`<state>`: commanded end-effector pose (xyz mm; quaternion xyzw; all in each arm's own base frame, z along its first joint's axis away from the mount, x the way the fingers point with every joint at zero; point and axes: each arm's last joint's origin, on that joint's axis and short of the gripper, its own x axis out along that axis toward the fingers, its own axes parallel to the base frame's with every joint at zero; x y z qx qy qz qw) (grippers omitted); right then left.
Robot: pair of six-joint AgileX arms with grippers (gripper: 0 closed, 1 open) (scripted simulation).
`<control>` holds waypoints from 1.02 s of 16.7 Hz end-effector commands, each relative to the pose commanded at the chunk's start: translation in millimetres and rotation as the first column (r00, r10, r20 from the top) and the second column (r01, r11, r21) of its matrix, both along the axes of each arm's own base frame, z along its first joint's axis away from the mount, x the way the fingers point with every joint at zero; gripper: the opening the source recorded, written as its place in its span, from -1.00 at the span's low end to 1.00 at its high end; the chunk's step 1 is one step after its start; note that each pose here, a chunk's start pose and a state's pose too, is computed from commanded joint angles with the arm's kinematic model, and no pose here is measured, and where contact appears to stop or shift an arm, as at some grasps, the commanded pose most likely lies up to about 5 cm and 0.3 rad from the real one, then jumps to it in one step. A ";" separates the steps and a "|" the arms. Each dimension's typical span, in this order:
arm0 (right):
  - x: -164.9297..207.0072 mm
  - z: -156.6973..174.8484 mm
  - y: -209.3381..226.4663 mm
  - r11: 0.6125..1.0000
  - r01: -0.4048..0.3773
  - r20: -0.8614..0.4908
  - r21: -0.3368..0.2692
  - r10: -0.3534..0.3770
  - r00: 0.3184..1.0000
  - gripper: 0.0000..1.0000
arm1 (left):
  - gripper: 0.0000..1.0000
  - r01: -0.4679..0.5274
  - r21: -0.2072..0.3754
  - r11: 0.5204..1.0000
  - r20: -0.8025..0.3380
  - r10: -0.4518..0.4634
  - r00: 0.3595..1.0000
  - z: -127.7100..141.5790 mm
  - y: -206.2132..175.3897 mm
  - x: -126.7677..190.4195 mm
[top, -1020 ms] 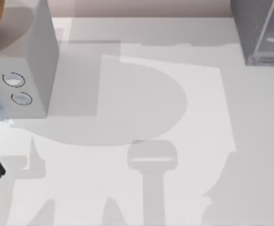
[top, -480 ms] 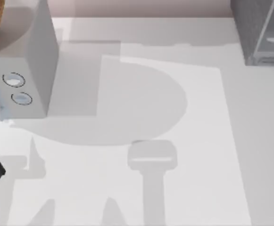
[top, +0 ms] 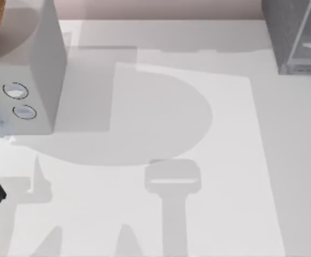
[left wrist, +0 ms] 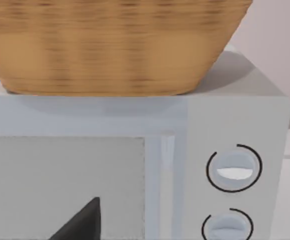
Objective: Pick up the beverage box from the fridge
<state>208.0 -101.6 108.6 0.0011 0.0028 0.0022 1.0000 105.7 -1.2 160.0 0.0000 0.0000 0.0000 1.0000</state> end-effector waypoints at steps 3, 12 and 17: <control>25.6 -5.8 -4.7 1.000 -0.004 -0.008 0.000 0.004 1.000 1.00 | 1.00 0.000 0.000 1.000 0.000 0.000 1.000 0.0 0.0 0.0; 181.2 -29.6 -3.0 1.000 0.009 0.021 -0.012 -0.009 1.000 1.00 | 1.00 0.000 0.000 1.000 0.000 0.000 1.000 0.0 0.0 0.0; 206.9 -37.3 8.8 1.000 0.014 0.006 -0.007 -0.014 1.000 1.00 | 1.00 0.000 0.000 1.000 0.000 0.000 1.000 0.0 0.0 0.0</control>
